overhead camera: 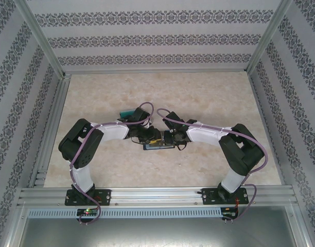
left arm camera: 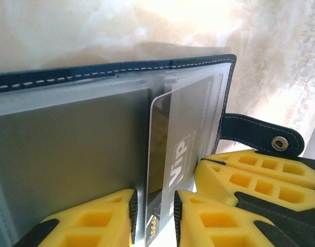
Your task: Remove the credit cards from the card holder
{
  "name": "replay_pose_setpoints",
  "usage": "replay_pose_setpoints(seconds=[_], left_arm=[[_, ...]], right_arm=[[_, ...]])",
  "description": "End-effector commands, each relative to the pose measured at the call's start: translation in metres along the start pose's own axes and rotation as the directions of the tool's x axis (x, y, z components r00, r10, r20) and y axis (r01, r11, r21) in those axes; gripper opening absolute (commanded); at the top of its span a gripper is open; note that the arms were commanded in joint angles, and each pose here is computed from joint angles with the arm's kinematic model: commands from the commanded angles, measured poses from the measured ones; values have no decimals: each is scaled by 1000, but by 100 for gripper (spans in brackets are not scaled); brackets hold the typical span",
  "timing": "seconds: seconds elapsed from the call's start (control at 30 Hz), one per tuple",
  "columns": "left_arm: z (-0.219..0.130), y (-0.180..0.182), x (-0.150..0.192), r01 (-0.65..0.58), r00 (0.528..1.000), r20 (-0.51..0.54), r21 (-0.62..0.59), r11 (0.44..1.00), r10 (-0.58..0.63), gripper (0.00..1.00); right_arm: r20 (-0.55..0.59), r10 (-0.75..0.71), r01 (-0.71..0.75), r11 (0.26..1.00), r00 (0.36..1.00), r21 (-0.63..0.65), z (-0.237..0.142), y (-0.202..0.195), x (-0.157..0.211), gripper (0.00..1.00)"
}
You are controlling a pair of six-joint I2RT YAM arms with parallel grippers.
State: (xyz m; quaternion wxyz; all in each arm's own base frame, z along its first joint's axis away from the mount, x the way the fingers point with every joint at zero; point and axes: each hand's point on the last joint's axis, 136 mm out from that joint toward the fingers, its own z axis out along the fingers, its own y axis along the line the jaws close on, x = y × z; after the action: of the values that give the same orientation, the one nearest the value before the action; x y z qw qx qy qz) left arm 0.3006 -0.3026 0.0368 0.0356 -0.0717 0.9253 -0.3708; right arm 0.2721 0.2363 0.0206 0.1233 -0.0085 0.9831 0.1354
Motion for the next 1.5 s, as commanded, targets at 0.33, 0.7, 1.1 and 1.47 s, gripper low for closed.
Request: replay_pose_setpoints(seconds=[0.33, 0.7, 1.1, 1.47], left_arm=[[6, 5, 3, 15, 1000, -20, 6, 1000, -15, 17], [-3, 6, 0, 16, 1000, -3, 0, 1000, -16, 2], [-17, 18, -3, 26, 999, 19, -15, 1000, -26, 0], [-30, 34, 0, 29, 999, 26, -42, 999, -28, 0]], right_arm=[[-36, 20, -19, 1000, 999, 16, 7, -6, 8, 11], [-34, 37, -36, 999, 999, 19, 7, -9, 8, 12], [-34, 50, -50, 999, 998, 19, 8, -12, 8, 13], [-32, 55, -55, 998, 998, 16, 7, -11, 6, 13]])
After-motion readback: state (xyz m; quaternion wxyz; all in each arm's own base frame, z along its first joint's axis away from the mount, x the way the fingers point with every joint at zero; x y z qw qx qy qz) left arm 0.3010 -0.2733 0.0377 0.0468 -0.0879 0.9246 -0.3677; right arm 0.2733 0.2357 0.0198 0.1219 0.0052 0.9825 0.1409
